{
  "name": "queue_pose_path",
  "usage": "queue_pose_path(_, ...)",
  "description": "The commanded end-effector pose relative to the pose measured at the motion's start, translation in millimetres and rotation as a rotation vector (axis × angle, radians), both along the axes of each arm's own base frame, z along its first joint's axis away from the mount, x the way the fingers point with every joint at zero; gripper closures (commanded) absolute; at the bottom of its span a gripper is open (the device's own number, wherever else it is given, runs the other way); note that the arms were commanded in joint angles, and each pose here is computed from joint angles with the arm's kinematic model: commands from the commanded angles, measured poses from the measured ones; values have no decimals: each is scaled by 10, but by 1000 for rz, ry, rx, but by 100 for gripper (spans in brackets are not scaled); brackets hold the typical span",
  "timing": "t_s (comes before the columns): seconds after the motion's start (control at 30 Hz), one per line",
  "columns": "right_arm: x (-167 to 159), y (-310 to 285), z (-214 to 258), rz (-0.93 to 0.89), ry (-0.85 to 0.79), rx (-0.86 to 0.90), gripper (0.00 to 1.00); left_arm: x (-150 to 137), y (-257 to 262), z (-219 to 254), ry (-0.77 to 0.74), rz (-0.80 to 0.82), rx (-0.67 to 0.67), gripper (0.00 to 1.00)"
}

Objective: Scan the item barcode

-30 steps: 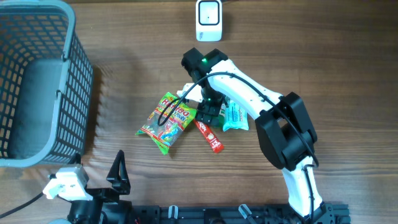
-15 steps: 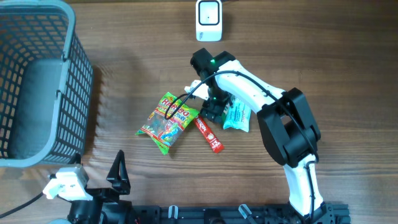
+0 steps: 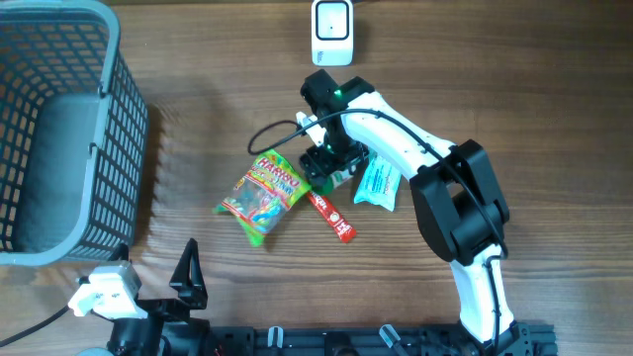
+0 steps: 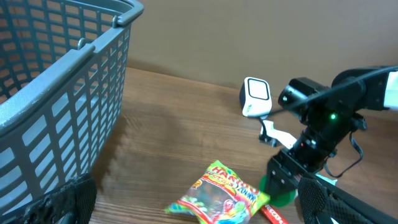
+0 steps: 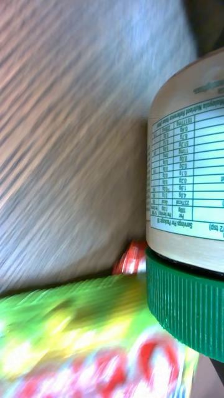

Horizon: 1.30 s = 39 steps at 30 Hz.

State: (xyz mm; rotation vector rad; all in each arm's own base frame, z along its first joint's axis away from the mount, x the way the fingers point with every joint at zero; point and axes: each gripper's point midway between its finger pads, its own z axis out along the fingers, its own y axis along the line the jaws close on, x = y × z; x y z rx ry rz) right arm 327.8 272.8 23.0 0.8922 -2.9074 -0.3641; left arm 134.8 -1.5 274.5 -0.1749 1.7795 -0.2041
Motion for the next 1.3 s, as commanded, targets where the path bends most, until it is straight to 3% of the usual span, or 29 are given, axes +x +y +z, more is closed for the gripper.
queue_pose_path(0.0, -40, 440, 299, -254, 183, 208, 36, 3, -23, -2, -1, -16, 7, 0)
queue_pose_path(0.23, -110, 701, 855, -320, 489, 575, 40, 2, -23, -1, -2, -16, 7, 0)
queue_pose_path(0.4, 97, 614, 1009, -337, 497, 695, 40, 3, -23, -2, -1, -16, 7, 0)
queue_pose_path(0.57, 507, 691, 1134, -231, 273, 837, 46, 3, -23, -2, -1, -16, 7, 0)
queue_pose_path(0.67, 977, 673, 1250, -229, 37, 878, 45, 3, -23, -2, -1, -16, 7, 0)
queue_pose_path(0.77, 1479, 500, 1260, -283, -219, 821, 45, 3, -23, -2, -1, -16, 7, 0)
queue_pose_path(0.9, 2091, 173, 1246, -405, -545, 662, 38, 3, -23, -1, -2, -16, 7, 0)
queue_pose_path(1.1, 2601, -100, 1472, -430, -898, 541, 38, 3, -23, -2, -1, -16, 7, 0)
queue_pose_path(1.27, 2918, -225, 1423, -452, -1085, 480, 38, 3, -23, -2, -1, -16, 7, 0)
